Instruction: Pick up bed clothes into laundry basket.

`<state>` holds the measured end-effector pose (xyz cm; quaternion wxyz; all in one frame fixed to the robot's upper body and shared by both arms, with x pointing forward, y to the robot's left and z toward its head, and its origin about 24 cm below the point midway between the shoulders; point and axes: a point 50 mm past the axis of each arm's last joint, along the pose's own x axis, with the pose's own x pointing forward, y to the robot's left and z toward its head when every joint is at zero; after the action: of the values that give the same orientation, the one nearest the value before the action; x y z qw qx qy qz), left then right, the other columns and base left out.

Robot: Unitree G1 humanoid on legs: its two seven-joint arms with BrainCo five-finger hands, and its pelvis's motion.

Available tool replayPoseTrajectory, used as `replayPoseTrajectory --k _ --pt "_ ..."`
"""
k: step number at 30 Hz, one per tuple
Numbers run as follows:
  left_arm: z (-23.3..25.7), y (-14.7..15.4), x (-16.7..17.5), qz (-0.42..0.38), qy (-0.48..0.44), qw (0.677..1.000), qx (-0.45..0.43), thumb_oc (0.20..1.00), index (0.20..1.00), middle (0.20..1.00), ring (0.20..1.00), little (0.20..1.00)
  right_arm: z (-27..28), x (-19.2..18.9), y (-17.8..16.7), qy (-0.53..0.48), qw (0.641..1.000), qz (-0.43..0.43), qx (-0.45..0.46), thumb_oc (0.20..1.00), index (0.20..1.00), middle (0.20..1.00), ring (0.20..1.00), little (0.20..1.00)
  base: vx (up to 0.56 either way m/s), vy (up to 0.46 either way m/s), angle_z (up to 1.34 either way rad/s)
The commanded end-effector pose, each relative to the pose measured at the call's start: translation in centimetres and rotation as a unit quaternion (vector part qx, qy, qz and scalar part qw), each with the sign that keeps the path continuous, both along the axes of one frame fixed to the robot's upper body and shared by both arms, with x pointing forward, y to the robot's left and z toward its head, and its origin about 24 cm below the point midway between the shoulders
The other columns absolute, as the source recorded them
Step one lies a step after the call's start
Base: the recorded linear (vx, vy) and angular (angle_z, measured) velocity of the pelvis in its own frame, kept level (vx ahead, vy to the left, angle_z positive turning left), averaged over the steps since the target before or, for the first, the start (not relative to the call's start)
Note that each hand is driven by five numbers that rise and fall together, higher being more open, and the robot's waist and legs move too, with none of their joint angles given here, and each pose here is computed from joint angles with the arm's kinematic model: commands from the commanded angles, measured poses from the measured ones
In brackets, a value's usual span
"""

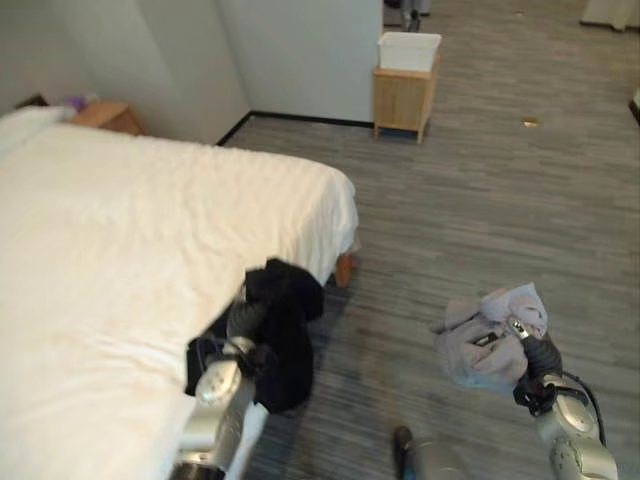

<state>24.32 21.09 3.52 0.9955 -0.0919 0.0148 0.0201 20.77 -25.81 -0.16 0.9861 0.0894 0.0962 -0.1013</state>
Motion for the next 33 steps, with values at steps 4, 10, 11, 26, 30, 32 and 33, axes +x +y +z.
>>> replayPoseTrajectory --k 4,10,11,26,30,32,33 --pt "3.0 -0.3 1.4 -0.01 -0.079 0.997 -0.025 0.2 0.2 0.2 0.2 0.2 5.6 2.5 -0.8 -0.131 0.991 -0.004 -0.019 0.2 0.2 0.2 0.2 0.2 0.29 -0.146 -0.29" --pt "1.8 0.2 0.3 -0.002 -0.056 0.998 -0.022 0.2 0.2 0.2 0.2 0.2 5.6 3.1 1.1 -0.135 0.99 0.039 -0.021 0.2 0.2 0.2 0.2 0.2 0.54 -0.042 -0.32" --pt "1.7 0.4 0.2 0.001 -0.055 0.998 -0.022 0.2 0.2 0.2 0.2 0.2 5.5 3.2 1.2 -0.133 0.99 0.043 -0.023 0.2 0.2 0.2 0.2 0.2 0.54 -0.058 -0.84" --pt "2.7 1.9 0.2 0.026 -0.067 0.997 0.02 0.2 0.2 0.2 0.2 0.2 6.6 5.0 4.8 -0.166 0.981 0.097 0.013 0.2 0.2 0.2 0.2 0.2 0.43 0.044 -0.29" --pt "2.4 1.8 0.2 0.017 -0.059 0.998 0.006 0.2 0.2 0.2 0.2 0.2 6.3 4.5 4.2 -0.162 0.983 0.083 0.017 0.2 0.2 0.2 0.2 0.2 0.45 -0.161 0.73" --pt "2.3 1.5 0.6 0.013 -0.056 0.998 0.006 0.2 0.2 0.2 0.2 0.2 5.8 4.1 3.9 -0.152 0.986 0.072 0.02 0.2 0.2 0.2 0.2 0.2 0.5 -0.215 0.61" --pt "2.3 1.4 0.6 0.011 -0.057 0.998 0.004 0.2 0.2 0.2 0.2 0.2 5.8 3.9 3.8 -0.15 0.986 0.068 0.017 0.2 0.2 0.2 0.2 0.2 0.66 -0.343 0.65"
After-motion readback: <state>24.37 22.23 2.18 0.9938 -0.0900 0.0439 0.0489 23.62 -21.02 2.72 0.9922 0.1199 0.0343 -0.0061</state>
